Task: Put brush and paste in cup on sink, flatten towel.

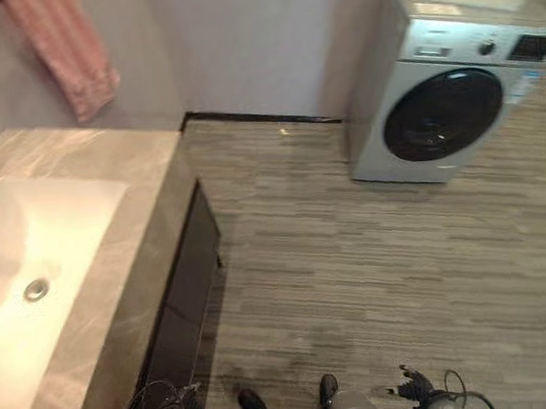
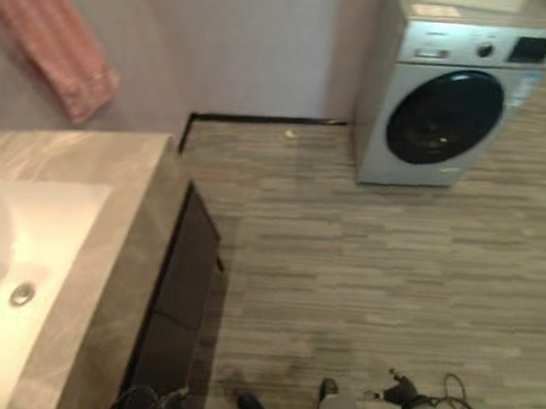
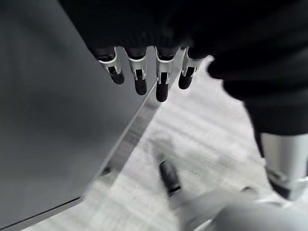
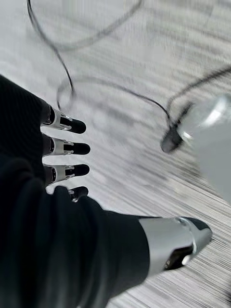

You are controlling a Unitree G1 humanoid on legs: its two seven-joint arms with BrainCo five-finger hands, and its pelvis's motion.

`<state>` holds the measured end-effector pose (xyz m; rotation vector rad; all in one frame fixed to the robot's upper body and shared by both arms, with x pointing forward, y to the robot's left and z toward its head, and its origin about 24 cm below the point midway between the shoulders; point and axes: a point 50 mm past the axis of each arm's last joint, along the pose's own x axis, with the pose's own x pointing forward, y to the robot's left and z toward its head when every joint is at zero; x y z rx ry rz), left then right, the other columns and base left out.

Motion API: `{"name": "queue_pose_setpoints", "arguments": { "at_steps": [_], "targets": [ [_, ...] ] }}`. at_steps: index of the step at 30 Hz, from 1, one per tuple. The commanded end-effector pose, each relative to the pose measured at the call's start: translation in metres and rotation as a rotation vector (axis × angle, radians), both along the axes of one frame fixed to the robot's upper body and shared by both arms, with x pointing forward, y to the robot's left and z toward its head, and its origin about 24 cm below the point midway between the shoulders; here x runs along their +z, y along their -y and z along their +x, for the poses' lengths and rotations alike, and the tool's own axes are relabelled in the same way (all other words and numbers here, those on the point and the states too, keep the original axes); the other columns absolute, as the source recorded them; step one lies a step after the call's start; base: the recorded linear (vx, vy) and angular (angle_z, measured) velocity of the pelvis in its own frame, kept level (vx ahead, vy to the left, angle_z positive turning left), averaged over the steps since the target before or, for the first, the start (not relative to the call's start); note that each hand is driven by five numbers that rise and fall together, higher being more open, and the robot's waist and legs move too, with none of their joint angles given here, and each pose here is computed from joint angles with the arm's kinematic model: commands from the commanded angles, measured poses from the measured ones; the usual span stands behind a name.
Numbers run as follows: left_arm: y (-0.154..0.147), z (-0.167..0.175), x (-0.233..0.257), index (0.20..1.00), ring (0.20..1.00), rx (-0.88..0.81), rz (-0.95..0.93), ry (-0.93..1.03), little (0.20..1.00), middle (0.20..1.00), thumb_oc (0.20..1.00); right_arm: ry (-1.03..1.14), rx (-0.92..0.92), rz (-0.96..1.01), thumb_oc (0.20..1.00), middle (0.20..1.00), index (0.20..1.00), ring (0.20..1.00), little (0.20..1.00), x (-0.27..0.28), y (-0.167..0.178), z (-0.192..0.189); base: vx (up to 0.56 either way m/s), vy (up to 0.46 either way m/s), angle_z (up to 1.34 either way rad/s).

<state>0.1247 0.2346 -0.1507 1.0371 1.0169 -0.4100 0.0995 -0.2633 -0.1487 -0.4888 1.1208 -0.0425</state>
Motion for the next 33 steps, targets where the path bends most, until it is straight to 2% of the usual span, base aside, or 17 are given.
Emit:
{"name": "queue_pose_setpoints", "arguments": {
  "at_steps": [1,3,5,6,7,11,15,18,21,26,27,28,33],
  "targets": [
    [0.002,0.017,0.005,1.0,1.0,0.075,-0.035,0.069,1.0,1.0,1.0,-0.014,-0.008,-0.08,1.0,1.0,1.0,1.0,1.0,0.004,0.018,-0.002,0.04,-0.256,-0.62],
    [0.002,0.023,0.008,1.0,1.0,0.114,-0.053,0.112,1.0,1.0,1.0,-0.009,-0.008,-0.095,1.0,1.0,1.0,1.0,1.0,0.005,0.02,-0.005,0.02,-0.189,-0.52],
    [0.001,0.032,0.012,1.0,1.0,0.251,-0.122,0.19,1.0,1.0,1.0,0.009,-0.056,-0.077,1.0,1.0,1.0,1.0,1.0,0.005,0.02,-0.009,0.03,-0.284,-0.43],
    [0.002,0.044,0.02,1.0,1.0,0.361,-0.206,0.285,1.0,1.0,1.0,0.055,-0.143,-0.032,1.0,1.0,1.0,1.0,1.0,0.005,0.019,-0.01,0.03,-0.311,-0.23],
    [0.001,0.044,0.02,1.0,1.0,0.362,-0.207,0.285,1.0,1.0,1.0,0.055,-0.144,-0.03,1.0,1.0,1.0,1.0,1.0,0.005,0.019,-0.01,0.03,-0.304,-0.16],
    [0.005,0.056,0.028,1.0,1.0,0.539,-0.357,0.385,1.0,1.0,1.0,0.183,-0.222,0.058,1.0,1.0,1.0,1.0,1.0,0.014,0.02,0.009,-0.03,-0.138,-0.39],
    [0.019,0.068,0.037,1.0,1.0,0.572,-0.494,0.461,1.0,1.0,1.0,0.287,-0.344,0.171,1.0,1.0,1.0,1.0,1.0,0.02,0.024,0.013,0.06,-0.002,-0.74],
    [0.036,0.064,0.031,1.0,1.0,0.577,-0.559,0.42,1.0,1.0,1.0,0.281,-0.425,0.18,1.0,1.0,1.0,1.0,1.0,0.018,0.028,0.005,0.19,0.139,0.07],
    [0.033,0.06,0.028,1.0,1.0,0.592,-0.54,0.4,1.0,1.0,1.0,0.304,-0.465,0.232,1.0,1.0,1.0,1.0,1.0,0.015,0.016,0.015,0.19,0.167,-0.11],
    [0.028,0.05,0.019,1.0,1.0,0.54,-0.457,0.315,1.0,1.0,1.0,0.259,-0.404,0.228,1.0,1.0,1.0,1.0,1.0,0.012,0.01,0.02,0.13,0.086,-0.14],
    [0.02,0.032,0.009,1.0,1.0,0.584,-0.409,0.225,1.0,1.0,1.0,0.25,-0.402,0.226,1.0,1.0,1.0,1.0,1.0,0.012,0.011,0.021,0.13,0.096,-0.15],
    [0.015,0.017,0.002,1.0,1.0,0.536,-0.34,0.14,1.0,1.0,1.0,0.2,-0.34,0.188,1.0,1.0,1.0,1.0,1.0,0.011,0.012,0.022,0.09,0.074,-0.2],
    [0.001,0.003,0.0,1.0,1.0,0.597,-0.314,0.116,1.0,1.0,1.0,0.152,-0.234,0.132,1.0,1.0,1.0,1.0,1.0,0.012,0.016,0.023,0.08,0.074,-0.26]
  ]
}}
